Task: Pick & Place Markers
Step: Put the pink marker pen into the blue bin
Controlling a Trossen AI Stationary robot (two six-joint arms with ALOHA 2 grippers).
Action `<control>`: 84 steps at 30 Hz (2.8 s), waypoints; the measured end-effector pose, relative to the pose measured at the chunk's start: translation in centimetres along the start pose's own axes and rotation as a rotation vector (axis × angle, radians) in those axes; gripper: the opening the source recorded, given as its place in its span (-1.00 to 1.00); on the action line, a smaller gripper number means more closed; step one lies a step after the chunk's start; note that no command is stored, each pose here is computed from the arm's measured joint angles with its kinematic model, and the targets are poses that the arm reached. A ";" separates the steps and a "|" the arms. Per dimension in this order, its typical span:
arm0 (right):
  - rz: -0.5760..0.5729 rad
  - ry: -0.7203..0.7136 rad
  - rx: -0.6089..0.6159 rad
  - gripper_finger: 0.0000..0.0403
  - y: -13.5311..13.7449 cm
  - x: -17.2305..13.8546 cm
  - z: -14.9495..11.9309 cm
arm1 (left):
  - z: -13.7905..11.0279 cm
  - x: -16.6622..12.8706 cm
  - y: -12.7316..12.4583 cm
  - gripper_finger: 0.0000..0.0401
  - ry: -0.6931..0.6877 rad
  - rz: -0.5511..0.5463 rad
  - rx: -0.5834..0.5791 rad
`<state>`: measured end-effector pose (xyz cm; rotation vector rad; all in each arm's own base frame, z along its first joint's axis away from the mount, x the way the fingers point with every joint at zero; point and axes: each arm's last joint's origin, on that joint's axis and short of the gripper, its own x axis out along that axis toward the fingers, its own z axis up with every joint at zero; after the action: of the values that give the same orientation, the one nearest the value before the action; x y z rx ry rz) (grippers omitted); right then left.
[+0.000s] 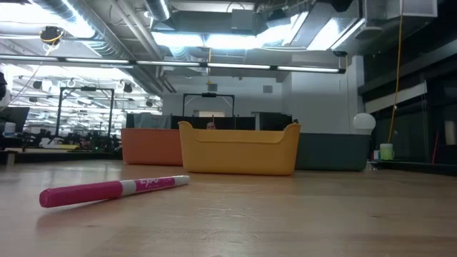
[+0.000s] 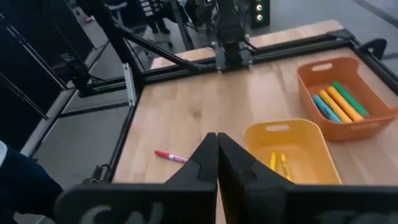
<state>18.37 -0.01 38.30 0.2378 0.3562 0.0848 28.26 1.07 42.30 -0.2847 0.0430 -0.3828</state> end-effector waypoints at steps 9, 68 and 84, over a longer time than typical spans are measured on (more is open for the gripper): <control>0.067 -0.055 0.003 -1.00 1.5 0.1 0.4 | -1.4 -1.1 -3.1 -0.99 0.124 0.160 -0.058; 0.309 0.025 -0.039 -0.98 4.4 0.0 -0.5 | -18.0 8.4 -9.1 -0.99 0.638 0.646 -0.893; 0.351 0.028 -0.079 -0.99 4.5 0.0 -0.6 | -23.5 10.0 -7.9 -0.99 0.821 0.822 -0.924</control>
<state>17.94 4.48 38.91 0.2189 0.3355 0.4480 32.39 -15.93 22.08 -0.9585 1.1310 0.3986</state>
